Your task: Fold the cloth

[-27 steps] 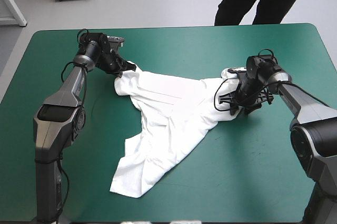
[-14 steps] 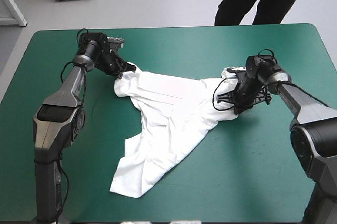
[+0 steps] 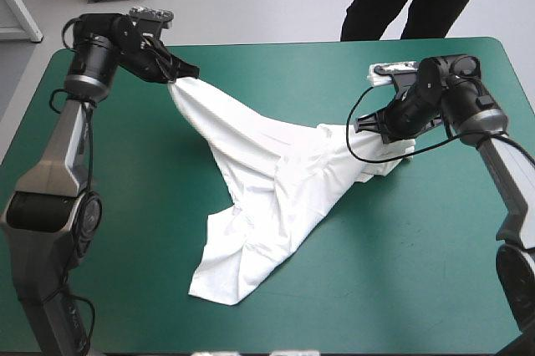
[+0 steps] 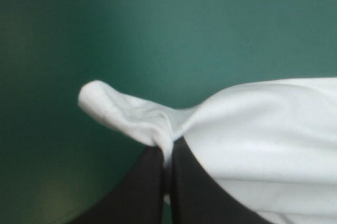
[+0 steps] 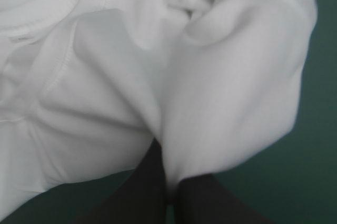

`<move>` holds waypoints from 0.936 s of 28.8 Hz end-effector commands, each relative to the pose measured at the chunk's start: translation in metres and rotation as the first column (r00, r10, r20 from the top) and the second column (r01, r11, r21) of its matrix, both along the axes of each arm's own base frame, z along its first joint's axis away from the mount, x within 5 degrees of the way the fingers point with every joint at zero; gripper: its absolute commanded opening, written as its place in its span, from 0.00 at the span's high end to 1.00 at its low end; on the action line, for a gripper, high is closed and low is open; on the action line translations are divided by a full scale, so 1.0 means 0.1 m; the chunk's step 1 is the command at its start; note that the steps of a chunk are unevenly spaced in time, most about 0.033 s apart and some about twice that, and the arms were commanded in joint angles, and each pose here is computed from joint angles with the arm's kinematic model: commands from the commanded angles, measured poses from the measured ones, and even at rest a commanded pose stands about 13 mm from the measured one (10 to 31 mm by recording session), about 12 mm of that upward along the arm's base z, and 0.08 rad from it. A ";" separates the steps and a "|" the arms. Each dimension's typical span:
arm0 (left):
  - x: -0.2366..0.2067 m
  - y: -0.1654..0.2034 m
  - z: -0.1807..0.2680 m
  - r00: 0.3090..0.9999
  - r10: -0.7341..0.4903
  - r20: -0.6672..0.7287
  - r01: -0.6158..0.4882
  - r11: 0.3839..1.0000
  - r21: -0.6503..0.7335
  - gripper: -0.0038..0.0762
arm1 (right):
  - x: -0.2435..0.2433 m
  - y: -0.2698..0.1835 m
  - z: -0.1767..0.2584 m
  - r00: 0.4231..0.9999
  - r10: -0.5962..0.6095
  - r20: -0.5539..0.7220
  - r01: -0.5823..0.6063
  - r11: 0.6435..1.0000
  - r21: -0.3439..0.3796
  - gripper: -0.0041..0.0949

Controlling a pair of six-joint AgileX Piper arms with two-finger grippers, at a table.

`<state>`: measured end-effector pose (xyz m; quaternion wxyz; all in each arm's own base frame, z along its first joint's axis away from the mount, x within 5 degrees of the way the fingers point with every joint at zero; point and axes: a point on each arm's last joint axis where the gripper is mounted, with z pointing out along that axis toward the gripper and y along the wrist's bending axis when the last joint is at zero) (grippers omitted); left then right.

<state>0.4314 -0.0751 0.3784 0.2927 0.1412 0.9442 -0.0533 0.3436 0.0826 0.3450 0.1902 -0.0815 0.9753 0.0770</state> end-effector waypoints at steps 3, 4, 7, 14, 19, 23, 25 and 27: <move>-0.80 0.10 1.05 0.972 -0.009 0.234 0.021 0.999 -0.048 0.96 | -0.36 -0.09 0.92 0.961 0.013 0.277 -0.023 0.999 0.034 0.97; -0.89 0.12 1.14 0.966 -0.008 0.259 0.022 0.998 -0.051 0.96 | -0.42 -0.10 1.06 0.948 0.020 0.317 -0.032 0.999 0.035 0.97; -1.27 0.17 1.47 0.934 -0.005 0.357 0.029 0.998 -0.063 0.96 | -0.64 -0.15 1.48 0.898 0.022 0.440 -0.048 0.998 0.048 0.97; -2.18 0.31 2.13 0.783 0.021 0.622 0.057 0.993 -0.105 0.96 | -1.24 -0.27 2.30 0.713 0.018 0.701 -0.090 0.994 0.066 0.97; -2.84 0.36 2.48 0.616 0.035 0.787 0.132 0.980 -0.147 0.96 | -1.68 -0.34 2.71 0.565 0.019 0.825 -0.131 0.989 0.067 0.97; -3.24 0.40 2.65 0.500 0.052 0.864 0.185 0.969 -0.165 0.96 | -1.97 -0.38 2.91 0.469 0.013 0.883 -0.169 0.983 0.075 0.97; -3.39 0.41 2.70 0.456 0.065 0.887 0.203 0.963 -0.175 0.96 | -2.11 -0.40 2.99 0.429 0.007 0.903 -0.176 0.981 0.076 0.97; -3.49 0.43 2.73 0.436 0.069 0.897 0.209 0.962 -0.176 0.96 | -2.21 -0.41 3.04 0.403 0.002 0.915 -0.189 0.979 0.081 0.97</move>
